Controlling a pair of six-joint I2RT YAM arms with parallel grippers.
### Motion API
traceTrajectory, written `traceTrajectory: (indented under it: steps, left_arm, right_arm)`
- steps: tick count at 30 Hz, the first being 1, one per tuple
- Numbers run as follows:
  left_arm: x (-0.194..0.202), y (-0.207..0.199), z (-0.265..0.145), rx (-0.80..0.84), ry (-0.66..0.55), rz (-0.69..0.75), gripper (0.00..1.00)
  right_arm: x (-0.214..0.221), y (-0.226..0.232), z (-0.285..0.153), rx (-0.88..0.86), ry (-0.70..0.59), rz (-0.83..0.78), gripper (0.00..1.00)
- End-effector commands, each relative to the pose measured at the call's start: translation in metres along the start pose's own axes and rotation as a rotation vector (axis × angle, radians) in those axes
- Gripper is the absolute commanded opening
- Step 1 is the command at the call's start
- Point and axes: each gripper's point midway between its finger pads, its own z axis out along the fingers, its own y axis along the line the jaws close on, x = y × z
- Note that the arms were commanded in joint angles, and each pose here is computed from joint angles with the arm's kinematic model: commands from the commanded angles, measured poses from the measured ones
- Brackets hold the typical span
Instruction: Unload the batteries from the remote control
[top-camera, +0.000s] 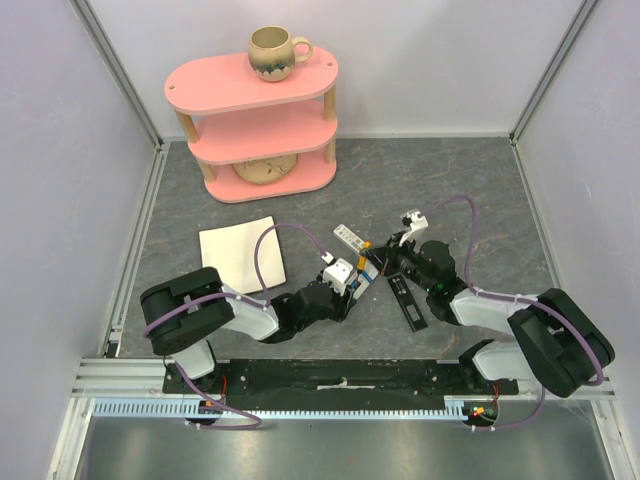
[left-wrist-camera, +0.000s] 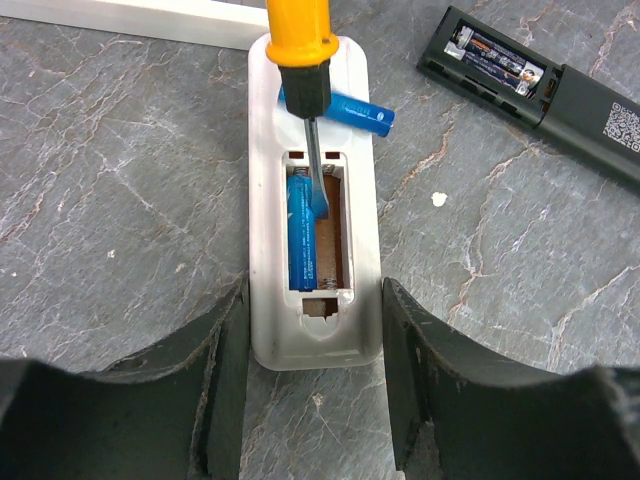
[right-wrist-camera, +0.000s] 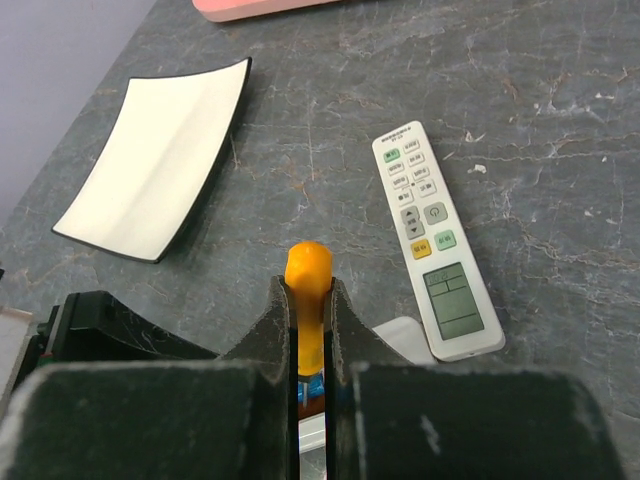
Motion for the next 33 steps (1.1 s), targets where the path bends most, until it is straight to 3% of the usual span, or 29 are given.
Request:
traceTrajectory:
  steps: [1, 18, 27, 30, 33]
  left_arm:
    - [0.121, 0.039, -0.039, -0.102, 0.43, 0.048, 0.02]
    - [0.117, 0.036, -0.041, -0.095, 0.425, 0.03, 0.02]
    - [0.115, 0.033, -0.039, -0.089, 0.434, 0.024, 0.02]
    - [0.113, 0.031, -0.04, -0.082, 0.431, 0.014, 0.05]
    - [0.11, 0.028, -0.041, -0.078, 0.431, 0.001, 0.15]
  right_arm:
    - [-0.029, 0.01, 0.01, -0.028, -0.09, -0.006, 0.0]
    - [-0.048, -0.023, -0.005, 0.202, -0.103, -0.081, 0.0]
    - [-0.052, -0.025, -0.01, 0.225, -0.106, -0.109, 0.0]
    - [-0.054, -0.023, -0.011, 0.217, -0.111, -0.106, 0.0]
    - [-0.058, -0.018, -0.014, 0.197, -0.126, -0.098, 0.0]
